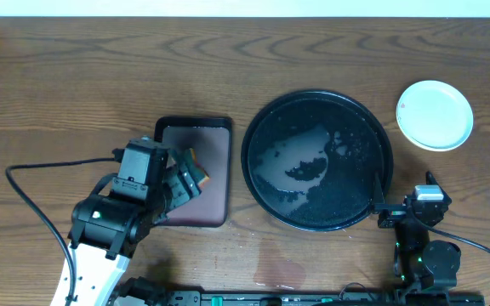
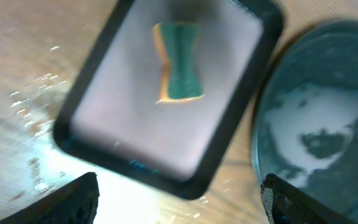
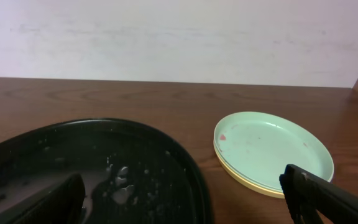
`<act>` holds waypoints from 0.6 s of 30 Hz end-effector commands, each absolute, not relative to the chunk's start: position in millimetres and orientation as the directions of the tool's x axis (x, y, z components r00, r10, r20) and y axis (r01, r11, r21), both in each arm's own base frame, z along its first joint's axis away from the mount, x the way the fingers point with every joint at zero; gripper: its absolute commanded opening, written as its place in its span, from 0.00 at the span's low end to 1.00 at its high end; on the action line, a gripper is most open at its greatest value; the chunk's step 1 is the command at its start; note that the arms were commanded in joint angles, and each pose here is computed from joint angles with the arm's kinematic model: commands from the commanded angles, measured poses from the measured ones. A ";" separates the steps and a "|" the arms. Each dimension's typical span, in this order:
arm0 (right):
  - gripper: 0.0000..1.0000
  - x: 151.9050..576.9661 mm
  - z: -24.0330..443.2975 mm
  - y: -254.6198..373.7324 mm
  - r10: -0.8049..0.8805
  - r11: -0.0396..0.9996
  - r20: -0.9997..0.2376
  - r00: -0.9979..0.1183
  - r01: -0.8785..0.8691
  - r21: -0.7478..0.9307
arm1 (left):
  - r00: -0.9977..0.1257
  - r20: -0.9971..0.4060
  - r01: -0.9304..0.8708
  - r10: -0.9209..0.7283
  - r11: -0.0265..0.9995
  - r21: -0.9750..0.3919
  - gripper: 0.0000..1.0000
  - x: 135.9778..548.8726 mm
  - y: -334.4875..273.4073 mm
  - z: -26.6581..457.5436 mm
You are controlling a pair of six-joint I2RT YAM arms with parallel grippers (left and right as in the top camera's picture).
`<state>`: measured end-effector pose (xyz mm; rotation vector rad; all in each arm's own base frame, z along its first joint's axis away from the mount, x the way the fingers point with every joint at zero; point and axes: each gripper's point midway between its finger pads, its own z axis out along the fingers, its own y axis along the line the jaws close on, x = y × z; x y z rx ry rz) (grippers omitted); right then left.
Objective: Clean dirty plates on tray and stack at the side
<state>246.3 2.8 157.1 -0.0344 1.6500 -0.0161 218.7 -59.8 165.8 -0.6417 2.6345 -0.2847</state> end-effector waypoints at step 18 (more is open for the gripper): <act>0.99 246.2 156.8 0.9 -0.043 0.999 -0.996 -0.074 -0.004 -0.043 | -0.555 -0.778 -0.246 -0.296 0.951 -0.186 0.84 231.1 -1.1 130.8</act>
